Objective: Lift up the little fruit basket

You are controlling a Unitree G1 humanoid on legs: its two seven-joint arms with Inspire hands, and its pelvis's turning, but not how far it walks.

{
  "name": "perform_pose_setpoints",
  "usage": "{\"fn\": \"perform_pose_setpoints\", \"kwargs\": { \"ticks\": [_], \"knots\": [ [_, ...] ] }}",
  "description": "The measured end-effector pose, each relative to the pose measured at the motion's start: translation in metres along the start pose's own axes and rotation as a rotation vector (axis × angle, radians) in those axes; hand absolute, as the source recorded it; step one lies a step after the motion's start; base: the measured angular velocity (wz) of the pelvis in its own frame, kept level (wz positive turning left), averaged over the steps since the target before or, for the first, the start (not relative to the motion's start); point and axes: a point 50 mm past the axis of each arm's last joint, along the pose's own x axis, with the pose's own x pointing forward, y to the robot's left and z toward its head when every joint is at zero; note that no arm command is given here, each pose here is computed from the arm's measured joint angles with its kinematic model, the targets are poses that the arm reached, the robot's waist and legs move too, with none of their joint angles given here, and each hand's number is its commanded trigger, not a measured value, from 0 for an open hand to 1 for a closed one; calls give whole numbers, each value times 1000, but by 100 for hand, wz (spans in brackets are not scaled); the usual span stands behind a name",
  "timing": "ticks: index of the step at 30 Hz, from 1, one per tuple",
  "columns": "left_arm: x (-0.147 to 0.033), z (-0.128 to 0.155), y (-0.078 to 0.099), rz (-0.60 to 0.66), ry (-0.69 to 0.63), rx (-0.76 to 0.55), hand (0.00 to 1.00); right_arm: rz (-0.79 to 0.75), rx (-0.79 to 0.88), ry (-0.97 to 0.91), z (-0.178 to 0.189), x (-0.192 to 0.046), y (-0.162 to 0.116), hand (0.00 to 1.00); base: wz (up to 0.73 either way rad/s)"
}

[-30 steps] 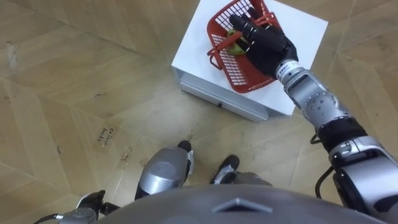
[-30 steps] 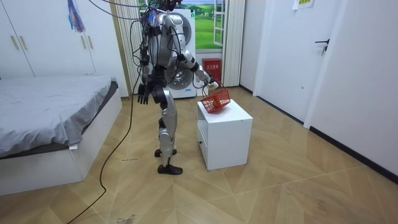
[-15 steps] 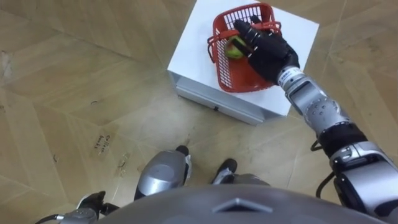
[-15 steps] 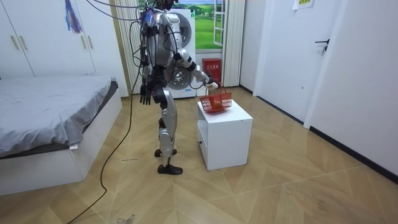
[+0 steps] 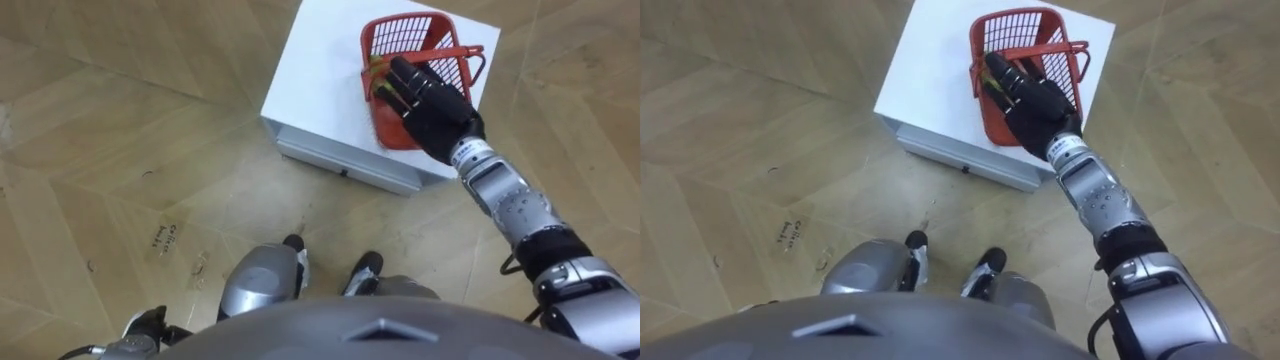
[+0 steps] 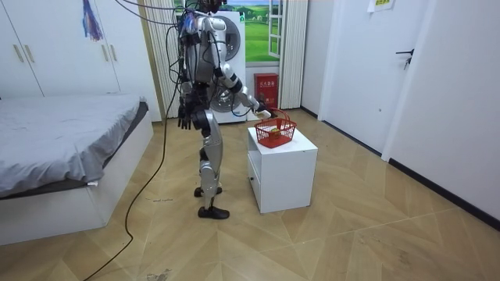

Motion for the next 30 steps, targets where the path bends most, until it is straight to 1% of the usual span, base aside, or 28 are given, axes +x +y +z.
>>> {"fn": "perform_pose_setpoints", "kwargs": {
  "ticks": [14, 22, 27, 30],
  "knots": [
    [0, 2, -1, -13, -23, -11, 0, 3, 39, 27, -17, -23, -22, 0, -2],
    [-1, -7, -1, -8, -16, -25, 0, -24, 85, 23, -25, -38, -35, 0, -8],
    [-1, -6, -2, -7, -21, -29, 0, -36, 80, 2, -22, -47, -41, 0, -1],
    [-1, -6, 1, 1, -25, -53, 0, -36, 66, -10, -18, -55, -43, 0, -14]
  ]
}}
